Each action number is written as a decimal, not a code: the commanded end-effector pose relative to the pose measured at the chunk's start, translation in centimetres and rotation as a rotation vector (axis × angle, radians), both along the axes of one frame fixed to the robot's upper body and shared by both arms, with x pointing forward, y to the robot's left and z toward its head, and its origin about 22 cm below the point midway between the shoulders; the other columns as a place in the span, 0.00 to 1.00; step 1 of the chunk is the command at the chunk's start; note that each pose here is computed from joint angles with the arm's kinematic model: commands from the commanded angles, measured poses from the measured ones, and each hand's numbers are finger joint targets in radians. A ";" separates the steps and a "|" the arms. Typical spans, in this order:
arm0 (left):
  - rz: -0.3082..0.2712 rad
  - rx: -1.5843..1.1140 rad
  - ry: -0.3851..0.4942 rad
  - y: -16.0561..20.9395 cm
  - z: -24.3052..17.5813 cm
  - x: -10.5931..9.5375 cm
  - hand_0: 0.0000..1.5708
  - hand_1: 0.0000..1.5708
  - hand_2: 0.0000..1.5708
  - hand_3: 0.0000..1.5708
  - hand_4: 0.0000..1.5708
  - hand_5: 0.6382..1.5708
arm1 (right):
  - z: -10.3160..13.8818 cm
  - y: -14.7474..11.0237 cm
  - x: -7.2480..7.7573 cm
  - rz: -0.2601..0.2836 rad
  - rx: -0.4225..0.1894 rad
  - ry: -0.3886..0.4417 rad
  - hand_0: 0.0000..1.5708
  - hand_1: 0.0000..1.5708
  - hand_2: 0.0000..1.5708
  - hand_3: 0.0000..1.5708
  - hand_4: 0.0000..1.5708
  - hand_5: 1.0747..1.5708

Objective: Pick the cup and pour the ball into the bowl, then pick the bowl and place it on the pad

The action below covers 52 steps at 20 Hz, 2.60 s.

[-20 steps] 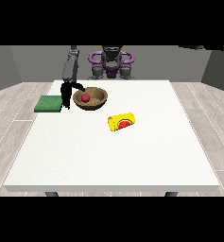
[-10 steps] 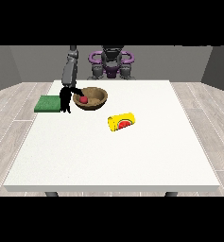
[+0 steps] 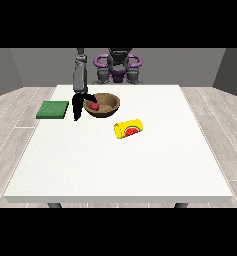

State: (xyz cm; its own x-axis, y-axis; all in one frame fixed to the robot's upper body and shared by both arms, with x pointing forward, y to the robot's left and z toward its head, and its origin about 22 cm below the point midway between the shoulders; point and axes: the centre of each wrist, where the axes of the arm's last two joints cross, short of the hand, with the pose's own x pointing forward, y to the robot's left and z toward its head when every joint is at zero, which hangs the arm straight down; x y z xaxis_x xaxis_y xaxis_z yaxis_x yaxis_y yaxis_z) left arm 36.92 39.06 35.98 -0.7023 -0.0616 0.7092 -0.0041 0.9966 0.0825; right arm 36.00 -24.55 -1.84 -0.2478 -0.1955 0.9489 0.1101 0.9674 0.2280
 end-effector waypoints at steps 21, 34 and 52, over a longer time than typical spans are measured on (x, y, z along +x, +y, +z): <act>0.102 -0.086 0.195 8.2 -6.5 -0.6 0.00 0.00 0.00 0.00 0.00 0.97 | 9.7 1.3 3.6 -0.071 -0.475 0.428 1.00 1.00 1.00 1.00 0.80 0.78; 0.199 -0.063 0.077 11.1 -4.9 -3.3 0.00 0.00 0.00 0.00 0.00 0.96 | 12.8 -4.9 4.2 -0.044 -0.530 0.392 1.00 1.00 1.00 1.00 0.82 0.87; 0.169 -0.017 -0.080 8.8 1.0 -5.4 0.00 0.00 0.00 0.00 0.08 0.96 | 13.5 -20.2 1.0 -0.191 -0.476 0.237 1.00 1.00 1.00 0.37 0.83 0.96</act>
State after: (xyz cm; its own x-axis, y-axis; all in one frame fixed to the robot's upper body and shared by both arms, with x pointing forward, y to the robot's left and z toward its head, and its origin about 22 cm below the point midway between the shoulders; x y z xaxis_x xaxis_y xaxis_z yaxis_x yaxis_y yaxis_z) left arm 31.96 48.74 35.48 -0.7057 -0.1700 0.6879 -0.1853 0.9813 0.0525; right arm 37.36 -43.09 10.88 0.0369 0.2693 0.9623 0.2562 0.9283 -0.2696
